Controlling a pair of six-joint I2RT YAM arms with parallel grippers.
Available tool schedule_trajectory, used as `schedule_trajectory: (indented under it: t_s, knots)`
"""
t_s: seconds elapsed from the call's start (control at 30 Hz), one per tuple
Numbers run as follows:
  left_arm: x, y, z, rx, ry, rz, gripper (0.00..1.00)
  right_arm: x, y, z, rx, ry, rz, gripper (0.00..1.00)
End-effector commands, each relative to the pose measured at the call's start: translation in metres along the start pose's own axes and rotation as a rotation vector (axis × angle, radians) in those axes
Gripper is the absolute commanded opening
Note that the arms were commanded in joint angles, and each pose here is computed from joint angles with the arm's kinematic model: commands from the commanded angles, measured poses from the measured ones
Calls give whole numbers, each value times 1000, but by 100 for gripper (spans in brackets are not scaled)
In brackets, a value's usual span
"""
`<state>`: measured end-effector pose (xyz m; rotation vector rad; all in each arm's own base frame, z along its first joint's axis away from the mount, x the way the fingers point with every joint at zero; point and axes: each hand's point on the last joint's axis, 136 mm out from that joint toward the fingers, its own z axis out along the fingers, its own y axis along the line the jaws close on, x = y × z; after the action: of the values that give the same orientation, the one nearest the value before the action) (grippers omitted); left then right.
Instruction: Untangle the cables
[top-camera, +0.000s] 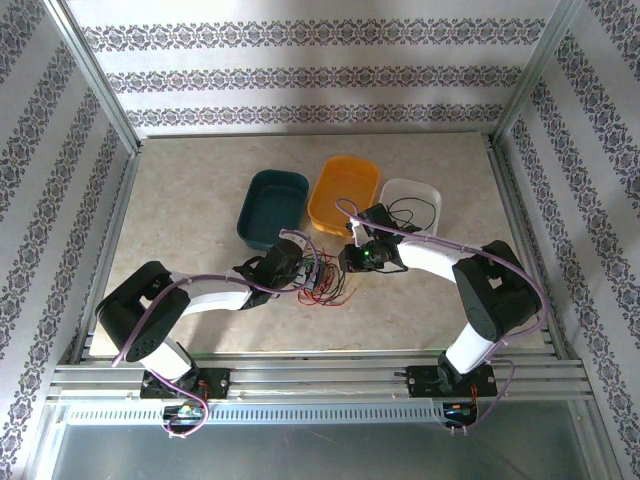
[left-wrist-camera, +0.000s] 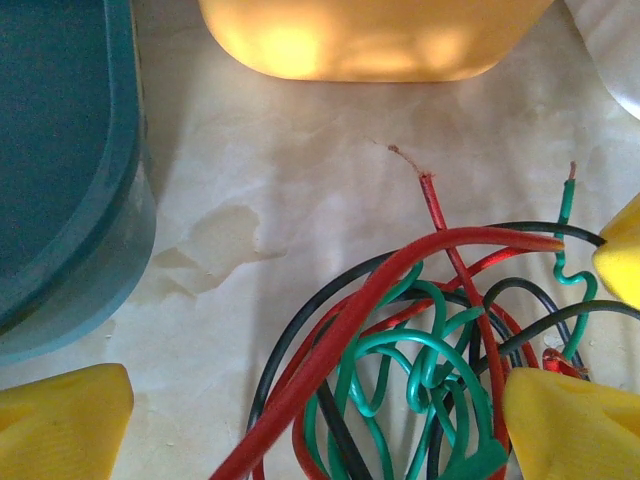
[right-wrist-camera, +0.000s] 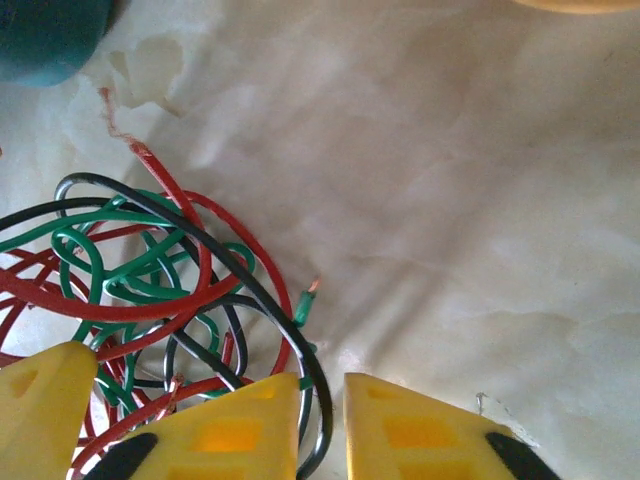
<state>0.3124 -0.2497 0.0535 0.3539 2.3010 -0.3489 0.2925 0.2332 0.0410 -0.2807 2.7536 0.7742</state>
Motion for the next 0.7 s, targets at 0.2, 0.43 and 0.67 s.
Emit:
schedule_trajectory:
  t_s: [0.2, 0.43, 0.67]
  knots:
    - [8, 8, 8, -29, 30, 6, 95, -13, -1, -16, 46, -96, -15, 2]
    - [19, 12, 14, -54, 70, 20, 95, -44, 0, -67, 149, -302, -20, 1]
    - [31, 18, 22, -88, 116, 33, 95, -94, -6, -185, 373, -732, -1, 0]
